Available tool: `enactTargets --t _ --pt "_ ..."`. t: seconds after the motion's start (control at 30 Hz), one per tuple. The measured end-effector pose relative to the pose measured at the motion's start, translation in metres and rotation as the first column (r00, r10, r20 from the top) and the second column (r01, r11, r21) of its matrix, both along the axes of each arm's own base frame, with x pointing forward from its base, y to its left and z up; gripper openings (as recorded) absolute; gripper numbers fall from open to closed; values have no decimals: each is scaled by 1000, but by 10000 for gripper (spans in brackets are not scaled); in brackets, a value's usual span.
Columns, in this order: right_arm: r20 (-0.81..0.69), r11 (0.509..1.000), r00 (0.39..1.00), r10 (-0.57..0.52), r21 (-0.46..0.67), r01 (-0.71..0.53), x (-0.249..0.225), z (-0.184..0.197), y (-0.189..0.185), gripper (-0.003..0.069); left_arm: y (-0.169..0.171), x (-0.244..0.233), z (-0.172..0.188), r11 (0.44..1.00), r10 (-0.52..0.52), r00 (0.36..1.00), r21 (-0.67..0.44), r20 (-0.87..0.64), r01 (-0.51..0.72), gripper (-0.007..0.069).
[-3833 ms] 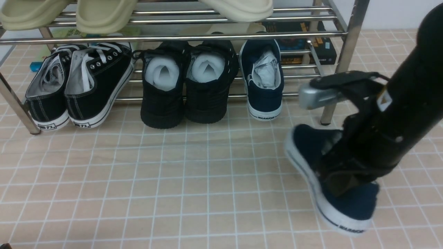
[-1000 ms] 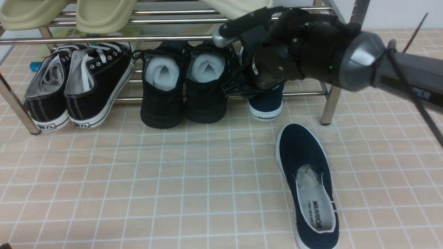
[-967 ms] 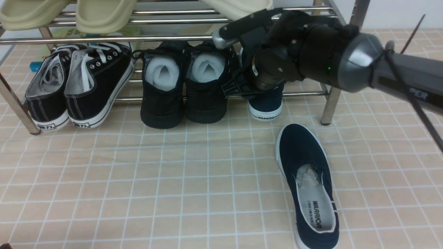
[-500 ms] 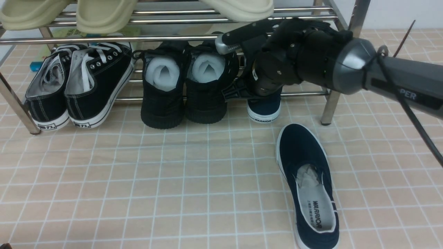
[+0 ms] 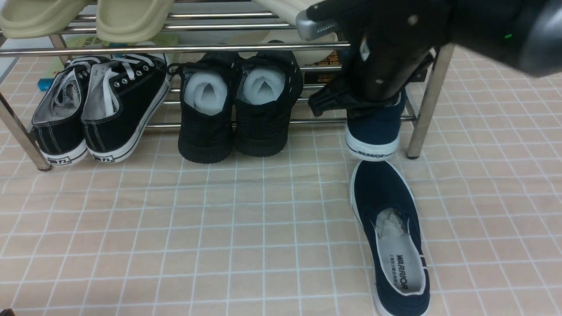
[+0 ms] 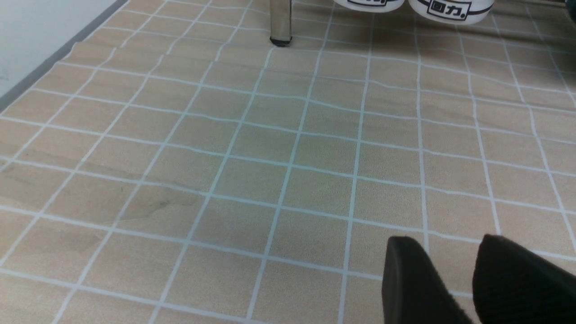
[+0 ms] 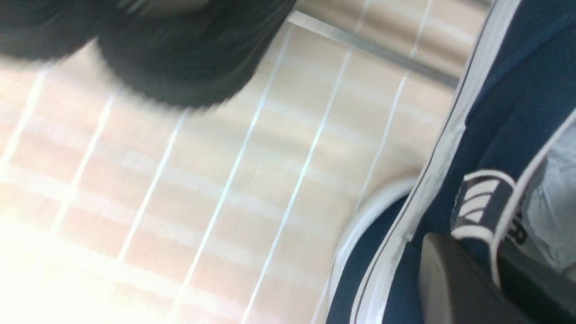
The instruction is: Take the shoes off the shelf from the light coffee tablecloth by hand.
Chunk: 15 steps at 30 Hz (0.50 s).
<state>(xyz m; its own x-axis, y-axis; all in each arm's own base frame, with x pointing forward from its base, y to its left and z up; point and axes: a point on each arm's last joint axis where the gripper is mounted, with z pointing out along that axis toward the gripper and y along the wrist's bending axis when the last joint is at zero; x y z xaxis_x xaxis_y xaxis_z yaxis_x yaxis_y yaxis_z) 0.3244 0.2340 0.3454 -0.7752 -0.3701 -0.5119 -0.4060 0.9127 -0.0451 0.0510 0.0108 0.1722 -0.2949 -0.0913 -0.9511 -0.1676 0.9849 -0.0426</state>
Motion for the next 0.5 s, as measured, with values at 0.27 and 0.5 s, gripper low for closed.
enactTargets --t 0.27,0.5 --pt "-148 988 978 145 77 -135 -37 24 -6 41 0 0 0 1000 0 1000 0 0 0 243" --pt "-256 966 932 258 101 -240 -61 -1 10 41 0 0 0 1000 0 1000 0 0 0 243"
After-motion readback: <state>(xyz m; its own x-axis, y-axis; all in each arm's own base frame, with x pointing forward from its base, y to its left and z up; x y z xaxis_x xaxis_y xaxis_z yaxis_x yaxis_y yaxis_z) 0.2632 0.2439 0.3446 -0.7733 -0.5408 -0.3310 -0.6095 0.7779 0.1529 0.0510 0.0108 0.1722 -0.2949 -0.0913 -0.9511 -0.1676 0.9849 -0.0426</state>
